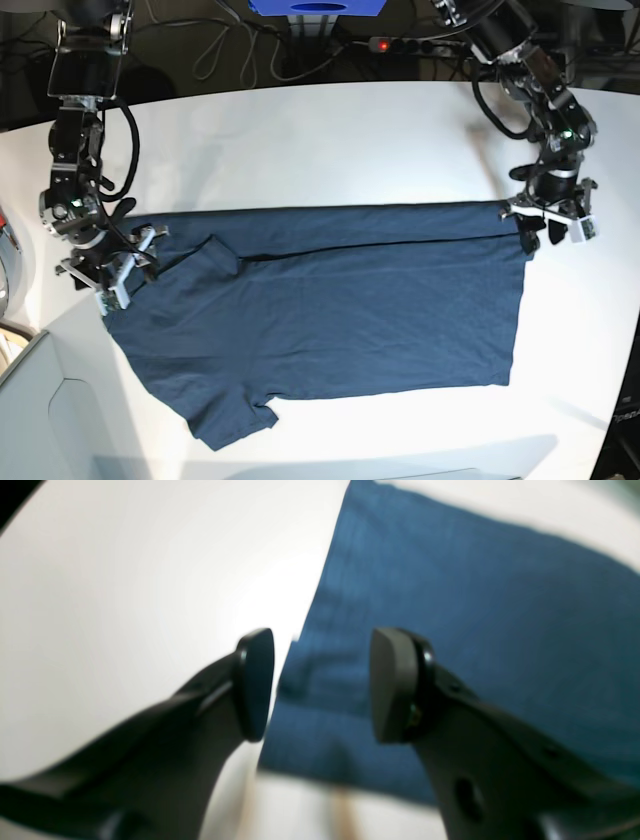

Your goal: Fold the T-shirt properly

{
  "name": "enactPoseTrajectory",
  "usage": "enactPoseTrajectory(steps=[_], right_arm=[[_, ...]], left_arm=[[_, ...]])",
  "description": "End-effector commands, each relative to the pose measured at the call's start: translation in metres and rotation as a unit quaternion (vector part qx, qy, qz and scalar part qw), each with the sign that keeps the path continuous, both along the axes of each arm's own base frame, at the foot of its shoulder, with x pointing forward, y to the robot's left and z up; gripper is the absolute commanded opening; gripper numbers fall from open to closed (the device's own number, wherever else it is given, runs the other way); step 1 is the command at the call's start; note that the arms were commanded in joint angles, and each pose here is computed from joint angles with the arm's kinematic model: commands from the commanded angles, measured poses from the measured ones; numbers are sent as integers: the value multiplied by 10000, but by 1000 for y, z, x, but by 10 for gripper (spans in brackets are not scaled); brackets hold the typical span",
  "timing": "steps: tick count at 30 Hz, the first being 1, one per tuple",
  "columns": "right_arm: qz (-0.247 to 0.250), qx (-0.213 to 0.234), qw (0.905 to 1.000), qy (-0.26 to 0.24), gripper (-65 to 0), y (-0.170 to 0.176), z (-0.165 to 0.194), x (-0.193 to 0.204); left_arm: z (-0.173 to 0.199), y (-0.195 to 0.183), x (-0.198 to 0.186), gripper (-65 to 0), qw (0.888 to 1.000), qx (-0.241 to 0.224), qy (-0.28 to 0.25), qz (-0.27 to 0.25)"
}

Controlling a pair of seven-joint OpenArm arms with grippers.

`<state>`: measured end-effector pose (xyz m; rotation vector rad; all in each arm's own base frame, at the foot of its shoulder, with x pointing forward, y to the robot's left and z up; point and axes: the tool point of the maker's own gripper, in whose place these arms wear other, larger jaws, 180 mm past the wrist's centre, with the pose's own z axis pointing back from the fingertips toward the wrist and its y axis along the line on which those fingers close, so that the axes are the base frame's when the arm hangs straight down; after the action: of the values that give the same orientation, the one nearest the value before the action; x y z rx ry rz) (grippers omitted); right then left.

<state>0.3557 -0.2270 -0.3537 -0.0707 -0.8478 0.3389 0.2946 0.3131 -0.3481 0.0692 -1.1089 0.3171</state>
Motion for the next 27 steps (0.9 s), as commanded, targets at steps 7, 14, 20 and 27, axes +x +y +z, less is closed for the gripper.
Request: enactPoseTrajectory(steps=[7, 14, 20, 27], right_arm=[[120, -94, 9994, -319, -259, 1, 19, -4], [49, -122, 9994, -315, -259, -6, 19, -10], [-471, -187, 9980, -387, -258, -46, 27, -12], [-90, -303, 9995, 90, -259, -60, 4, -19]], left_arm=[[-43, 10, -16, -352, 9982, -400, 365, 254], [-44, 6, -7, -354, 9980, -490, 320, 216], [-49, 6, -8, -499, 9976, -536, 385, 222], [-59, 4, -11, -650, 9965, -637, 491, 237]])
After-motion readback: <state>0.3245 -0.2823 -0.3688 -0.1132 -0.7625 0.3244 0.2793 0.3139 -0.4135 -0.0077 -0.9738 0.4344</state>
